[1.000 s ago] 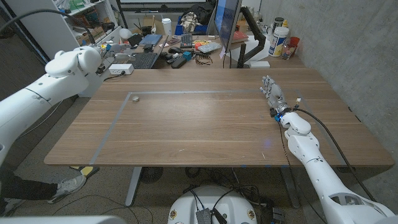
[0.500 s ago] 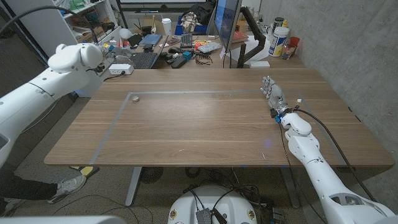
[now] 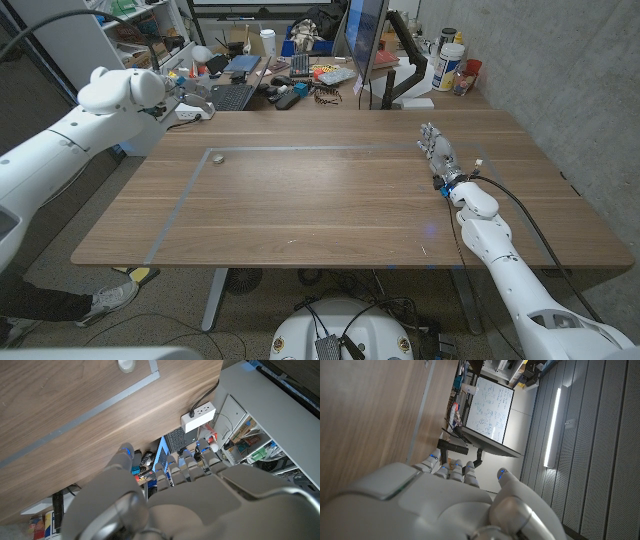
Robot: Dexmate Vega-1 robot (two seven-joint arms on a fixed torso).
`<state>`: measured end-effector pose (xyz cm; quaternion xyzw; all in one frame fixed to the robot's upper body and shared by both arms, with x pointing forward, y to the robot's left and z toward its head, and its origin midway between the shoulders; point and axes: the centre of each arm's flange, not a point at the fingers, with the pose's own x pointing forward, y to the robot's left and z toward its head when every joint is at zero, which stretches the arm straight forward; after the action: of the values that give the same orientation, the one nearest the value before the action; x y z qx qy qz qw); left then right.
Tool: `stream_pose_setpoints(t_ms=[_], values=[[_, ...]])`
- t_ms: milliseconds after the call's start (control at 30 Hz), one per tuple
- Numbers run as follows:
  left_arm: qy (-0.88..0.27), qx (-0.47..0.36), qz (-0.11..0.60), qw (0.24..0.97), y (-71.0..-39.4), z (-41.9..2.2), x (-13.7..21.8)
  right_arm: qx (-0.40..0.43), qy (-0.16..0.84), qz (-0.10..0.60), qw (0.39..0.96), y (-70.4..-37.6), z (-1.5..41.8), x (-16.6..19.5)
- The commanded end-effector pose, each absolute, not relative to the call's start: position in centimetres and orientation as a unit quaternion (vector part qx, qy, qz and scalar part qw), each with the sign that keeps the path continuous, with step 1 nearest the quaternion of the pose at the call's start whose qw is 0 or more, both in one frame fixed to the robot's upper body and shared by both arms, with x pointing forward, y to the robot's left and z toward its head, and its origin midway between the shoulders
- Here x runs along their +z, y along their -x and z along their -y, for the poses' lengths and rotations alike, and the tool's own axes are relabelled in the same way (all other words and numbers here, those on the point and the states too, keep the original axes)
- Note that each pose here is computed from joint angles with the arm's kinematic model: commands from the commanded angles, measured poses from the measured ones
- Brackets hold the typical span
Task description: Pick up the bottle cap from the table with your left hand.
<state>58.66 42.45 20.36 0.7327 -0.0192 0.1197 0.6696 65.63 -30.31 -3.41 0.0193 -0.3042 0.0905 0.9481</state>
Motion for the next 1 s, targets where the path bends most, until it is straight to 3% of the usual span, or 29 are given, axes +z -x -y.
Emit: stream_pose_setpoints(t_ms=[33,1000], values=[[-0.746,0.115,0.0,0.656,-59.8,-43.2,19.4,0.091,-0.017,0.303,0.948,-65.8,29.8,-3.4],[-0.76,0.082,-0.024,0.644,-62.2,-42.6,16.9,0.07,-0.025,0.316,0.946,-65.4,29.8,-3.5]])
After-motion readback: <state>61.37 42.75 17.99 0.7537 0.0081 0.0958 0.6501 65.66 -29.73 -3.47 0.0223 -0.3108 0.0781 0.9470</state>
